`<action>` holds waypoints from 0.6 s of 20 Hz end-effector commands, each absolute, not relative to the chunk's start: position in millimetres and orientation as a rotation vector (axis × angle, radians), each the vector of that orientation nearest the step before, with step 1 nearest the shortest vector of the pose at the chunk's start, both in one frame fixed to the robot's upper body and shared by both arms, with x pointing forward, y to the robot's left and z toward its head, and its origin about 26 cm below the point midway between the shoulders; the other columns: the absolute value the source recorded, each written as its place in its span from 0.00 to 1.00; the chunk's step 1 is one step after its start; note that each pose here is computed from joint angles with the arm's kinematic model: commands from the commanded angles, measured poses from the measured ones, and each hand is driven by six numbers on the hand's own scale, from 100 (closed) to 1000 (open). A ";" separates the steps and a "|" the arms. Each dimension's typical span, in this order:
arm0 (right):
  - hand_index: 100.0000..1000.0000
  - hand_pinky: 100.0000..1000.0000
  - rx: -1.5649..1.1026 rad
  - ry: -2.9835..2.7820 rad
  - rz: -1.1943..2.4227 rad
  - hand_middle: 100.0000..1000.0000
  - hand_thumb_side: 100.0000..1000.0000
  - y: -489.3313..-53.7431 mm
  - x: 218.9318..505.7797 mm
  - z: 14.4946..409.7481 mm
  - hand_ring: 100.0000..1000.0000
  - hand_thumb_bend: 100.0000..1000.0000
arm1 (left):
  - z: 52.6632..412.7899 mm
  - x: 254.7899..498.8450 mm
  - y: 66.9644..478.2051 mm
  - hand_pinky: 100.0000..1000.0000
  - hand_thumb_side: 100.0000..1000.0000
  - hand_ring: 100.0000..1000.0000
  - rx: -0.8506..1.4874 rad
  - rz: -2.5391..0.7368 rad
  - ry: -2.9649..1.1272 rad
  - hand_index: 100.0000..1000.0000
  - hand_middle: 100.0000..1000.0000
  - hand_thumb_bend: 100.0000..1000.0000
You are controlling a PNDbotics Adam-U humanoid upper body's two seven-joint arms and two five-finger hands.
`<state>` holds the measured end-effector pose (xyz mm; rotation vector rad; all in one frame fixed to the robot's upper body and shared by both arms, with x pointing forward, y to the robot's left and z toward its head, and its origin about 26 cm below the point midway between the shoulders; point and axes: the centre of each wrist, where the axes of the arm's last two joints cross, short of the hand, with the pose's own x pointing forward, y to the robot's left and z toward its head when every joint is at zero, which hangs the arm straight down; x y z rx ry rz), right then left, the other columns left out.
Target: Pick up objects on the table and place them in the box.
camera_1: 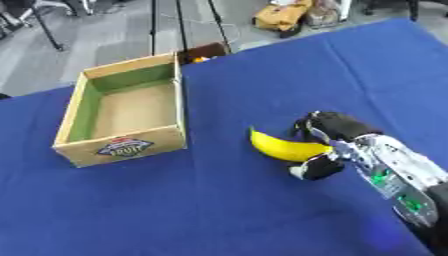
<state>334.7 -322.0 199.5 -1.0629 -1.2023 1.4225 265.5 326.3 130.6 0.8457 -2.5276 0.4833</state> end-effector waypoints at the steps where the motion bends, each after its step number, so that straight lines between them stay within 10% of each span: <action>1: 0.76 0.64 -1.085 -1.210 1.407 0.50 0.35 -324.7 335.8 206.9 0.90 0.33 | 139.0 263.3 329.2 0.29 0.98 0.71 0.854 0.460 -2.560 0.87 0.82 0.04; 12: 0.74 0.63 -1.076 -1.217 1.380 0.47 0.36 -326.9 339.0 203.4 0.89 0.27 | 138.2 263.0 328.9 0.29 0.98 0.71 0.851 0.458 -2.558 0.87 0.82 0.04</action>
